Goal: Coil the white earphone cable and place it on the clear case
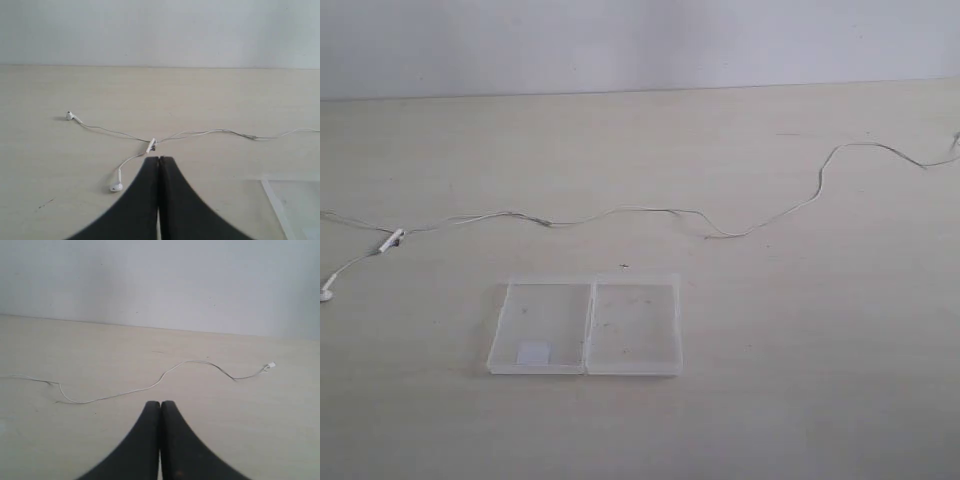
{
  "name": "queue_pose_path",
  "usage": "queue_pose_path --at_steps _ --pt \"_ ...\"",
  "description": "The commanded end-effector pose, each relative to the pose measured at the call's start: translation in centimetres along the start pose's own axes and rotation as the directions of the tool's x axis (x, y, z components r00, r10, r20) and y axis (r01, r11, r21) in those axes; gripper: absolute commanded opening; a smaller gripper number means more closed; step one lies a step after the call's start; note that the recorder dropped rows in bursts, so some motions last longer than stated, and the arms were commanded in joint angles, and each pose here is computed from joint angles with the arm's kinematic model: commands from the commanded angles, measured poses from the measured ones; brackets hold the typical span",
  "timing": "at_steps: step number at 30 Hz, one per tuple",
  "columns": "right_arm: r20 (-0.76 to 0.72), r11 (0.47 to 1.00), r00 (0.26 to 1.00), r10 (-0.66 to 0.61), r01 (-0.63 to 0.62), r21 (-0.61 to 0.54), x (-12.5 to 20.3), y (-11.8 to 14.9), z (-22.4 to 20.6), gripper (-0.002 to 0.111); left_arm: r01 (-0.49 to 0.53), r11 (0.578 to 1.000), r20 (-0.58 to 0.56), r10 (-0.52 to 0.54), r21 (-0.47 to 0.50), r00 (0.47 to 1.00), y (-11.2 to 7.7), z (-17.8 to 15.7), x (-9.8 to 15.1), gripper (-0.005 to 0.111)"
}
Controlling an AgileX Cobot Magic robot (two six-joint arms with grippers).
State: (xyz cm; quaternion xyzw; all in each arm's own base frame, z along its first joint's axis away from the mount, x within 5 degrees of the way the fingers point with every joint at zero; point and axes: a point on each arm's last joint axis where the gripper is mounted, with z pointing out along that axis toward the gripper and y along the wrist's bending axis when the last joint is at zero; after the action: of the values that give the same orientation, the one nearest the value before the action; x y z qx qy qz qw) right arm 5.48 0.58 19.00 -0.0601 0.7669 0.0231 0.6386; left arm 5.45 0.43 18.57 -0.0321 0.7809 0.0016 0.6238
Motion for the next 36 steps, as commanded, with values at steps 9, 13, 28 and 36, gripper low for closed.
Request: queue_pose_path --at_steps 9,13,28,36 --pt "0.009 1.000 1.000 -0.008 0.008 -0.001 0.1 0.0 0.0 0.000 -0.001 1.000 0.006 0.001 -0.001 1.000 0.0 0.0 0.0 0.000" --pt "0.009 1.000 1.000 -0.008 0.008 -0.001 0.1 0.0 0.0 0.000 -0.001 1.000 0.006 0.001 -0.001 1.000 0.0 0.0 0.0 0.000" --pt "0.009 1.000 1.000 -0.008 0.008 -0.001 0.1 0.0 0.0 0.000 0.299 0.930 0.352 -0.359 0.212 0.865 -0.7 -0.8 -3.6 0.000" --pt "0.009 1.000 1.000 -0.008 0.008 -0.001 0.1 0.0 0.0 0.000 0.175 0.829 0.694 -0.544 0.531 0.472 -1.2 -5.1 -8.8 0.000"
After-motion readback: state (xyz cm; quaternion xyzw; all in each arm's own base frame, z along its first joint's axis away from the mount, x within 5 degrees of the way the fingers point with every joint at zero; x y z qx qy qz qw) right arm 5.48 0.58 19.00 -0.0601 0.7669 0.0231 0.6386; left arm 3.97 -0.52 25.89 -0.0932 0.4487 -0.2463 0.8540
